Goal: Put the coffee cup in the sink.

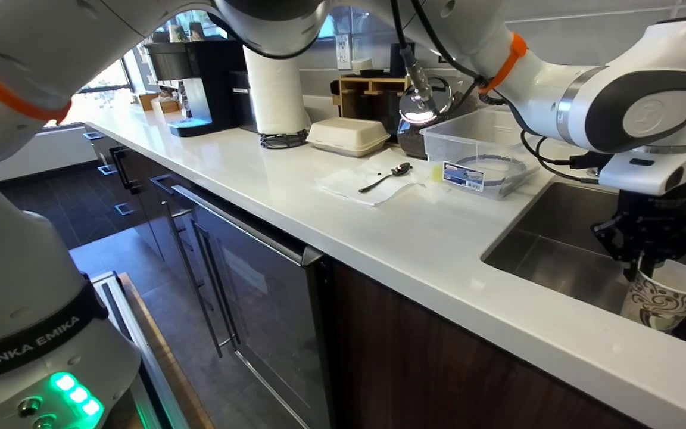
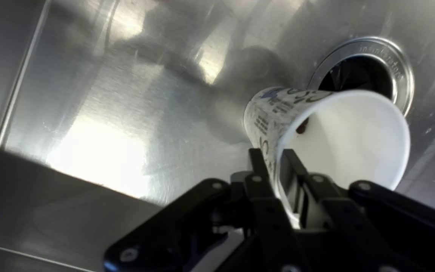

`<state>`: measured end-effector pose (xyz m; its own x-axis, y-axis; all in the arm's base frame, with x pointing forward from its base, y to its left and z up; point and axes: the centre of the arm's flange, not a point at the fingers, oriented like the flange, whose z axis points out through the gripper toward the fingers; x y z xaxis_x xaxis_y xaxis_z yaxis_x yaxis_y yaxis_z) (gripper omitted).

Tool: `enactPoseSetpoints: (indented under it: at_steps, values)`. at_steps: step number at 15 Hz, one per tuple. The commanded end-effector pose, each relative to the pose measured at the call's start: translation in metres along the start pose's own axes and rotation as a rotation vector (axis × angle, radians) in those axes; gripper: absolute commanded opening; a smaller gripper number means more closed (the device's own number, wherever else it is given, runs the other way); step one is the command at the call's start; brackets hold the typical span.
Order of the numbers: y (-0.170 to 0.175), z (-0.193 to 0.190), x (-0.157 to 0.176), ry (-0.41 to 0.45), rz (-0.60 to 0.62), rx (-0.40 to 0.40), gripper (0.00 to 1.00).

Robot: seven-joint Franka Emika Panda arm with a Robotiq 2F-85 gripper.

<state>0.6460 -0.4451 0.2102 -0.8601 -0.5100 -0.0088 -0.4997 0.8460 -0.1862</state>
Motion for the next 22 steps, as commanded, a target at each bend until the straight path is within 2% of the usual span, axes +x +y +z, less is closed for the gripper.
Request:
enactPoseSetpoints:
  at_steps: [1,6,8,12,15,22]
  values:
    - [-0.003,-0.009,-0.008,-0.022,-0.012,0.007,0.52]
    - [-0.008,-0.068,-0.017,-0.045,-0.039,-0.002,0.89]
    - [-0.008,-0.091,-0.014,-0.009,-0.085,-0.064,0.99]
    - [-0.012,-0.130,-0.001,0.006,-0.284,-0.193,1.00]
    - [-0.018,-0.167,0.010,-0.021,-0.435,-0.271,1.00]
    - [-0.003,-0.286,0.020,-0.011,-0.815,-0.333,1.00]
